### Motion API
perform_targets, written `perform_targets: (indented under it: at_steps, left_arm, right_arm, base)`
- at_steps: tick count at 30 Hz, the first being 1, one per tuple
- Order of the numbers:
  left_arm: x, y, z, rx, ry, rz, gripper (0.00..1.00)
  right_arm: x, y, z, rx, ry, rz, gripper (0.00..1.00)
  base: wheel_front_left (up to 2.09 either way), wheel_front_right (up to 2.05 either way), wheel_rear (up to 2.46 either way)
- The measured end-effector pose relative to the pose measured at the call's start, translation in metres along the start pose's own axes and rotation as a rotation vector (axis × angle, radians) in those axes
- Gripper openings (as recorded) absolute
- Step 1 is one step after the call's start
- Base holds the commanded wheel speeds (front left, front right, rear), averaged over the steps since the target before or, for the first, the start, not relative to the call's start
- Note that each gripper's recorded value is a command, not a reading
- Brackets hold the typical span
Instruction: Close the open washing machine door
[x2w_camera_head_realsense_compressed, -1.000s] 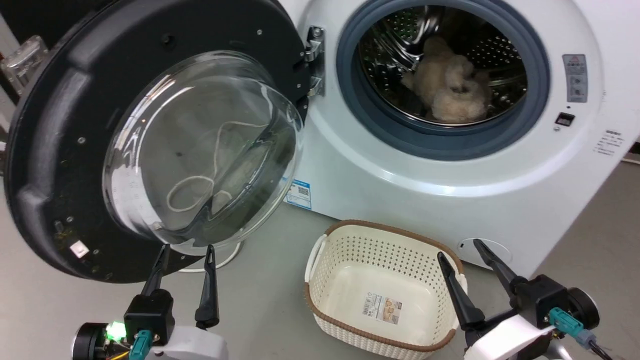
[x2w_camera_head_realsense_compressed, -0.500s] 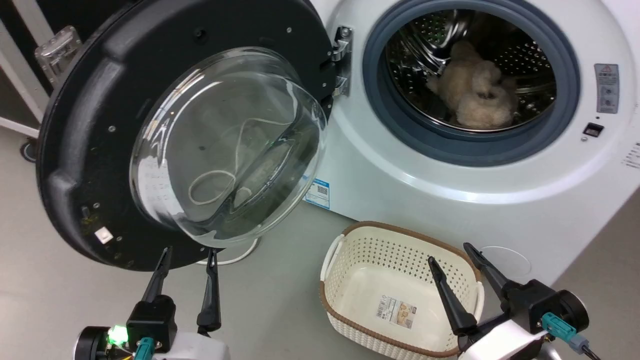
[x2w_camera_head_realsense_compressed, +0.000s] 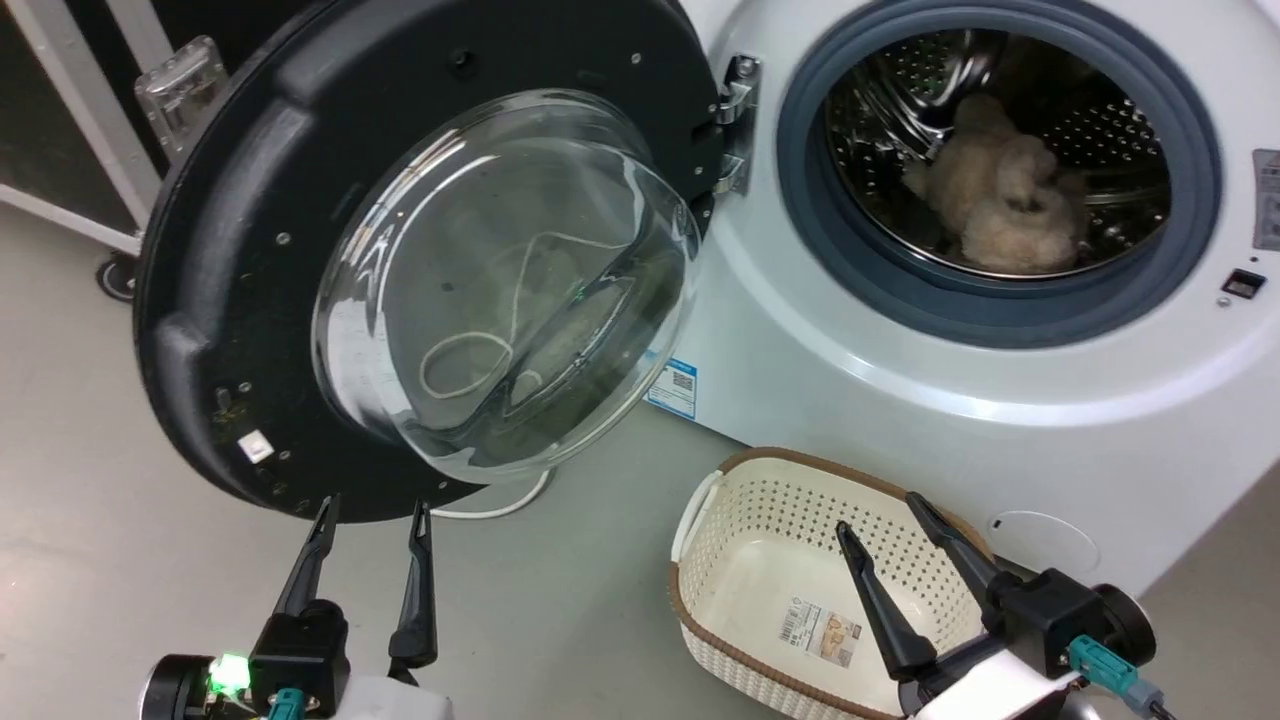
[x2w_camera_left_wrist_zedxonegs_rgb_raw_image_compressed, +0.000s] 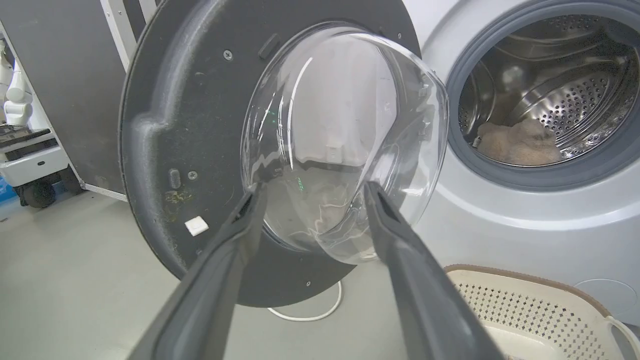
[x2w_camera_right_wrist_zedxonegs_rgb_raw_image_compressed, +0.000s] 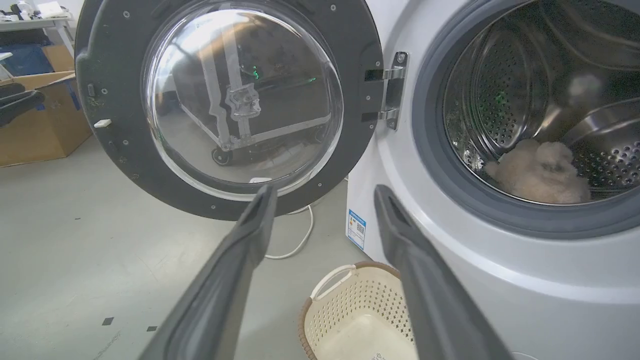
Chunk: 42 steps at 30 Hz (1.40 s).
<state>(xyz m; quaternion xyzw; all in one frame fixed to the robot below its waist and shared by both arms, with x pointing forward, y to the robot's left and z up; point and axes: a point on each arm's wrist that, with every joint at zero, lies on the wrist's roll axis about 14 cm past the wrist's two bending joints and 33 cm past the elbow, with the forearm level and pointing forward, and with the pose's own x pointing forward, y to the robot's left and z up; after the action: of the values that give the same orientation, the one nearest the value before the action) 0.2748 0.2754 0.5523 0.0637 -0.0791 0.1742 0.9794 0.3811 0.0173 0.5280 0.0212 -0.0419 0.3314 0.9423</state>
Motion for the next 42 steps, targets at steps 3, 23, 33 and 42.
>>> perform_targets:
  at_steps: [3,23,33,42]
  left_arm:
    - [-0.002,0.003,0.001,-0.003,-0.005,0.009,0.0]
    - [0.078,0.16,0.081,-0.287,-0.266,0.327,0.0]
    - [0.123,0.2,0.01,-0.809,0.055,0.419,0.0]
    - [0.138,0.151,-0.013,-1.147,0.29,0.198,0.0]
  right_arm:
    - [0.002,0.005,0.0,0.002,-0.006,0.016,1.0]
    - [0.005,-0.021,-0.035,0.067,0.037,0.008,1.0]
    - [0.004,-0.038,-0.047,0.094,0.044,-0.015,1.0]
    - [0.003,-0.042,-0.049,0.098,0.041,-0.018,1.0]
  base:
    - [0.0,0.0,0.0]
    - [0.0,0.0,0.0]
    - [0.0,0.0,0.0]
    - [0.0,0.0,0.0]
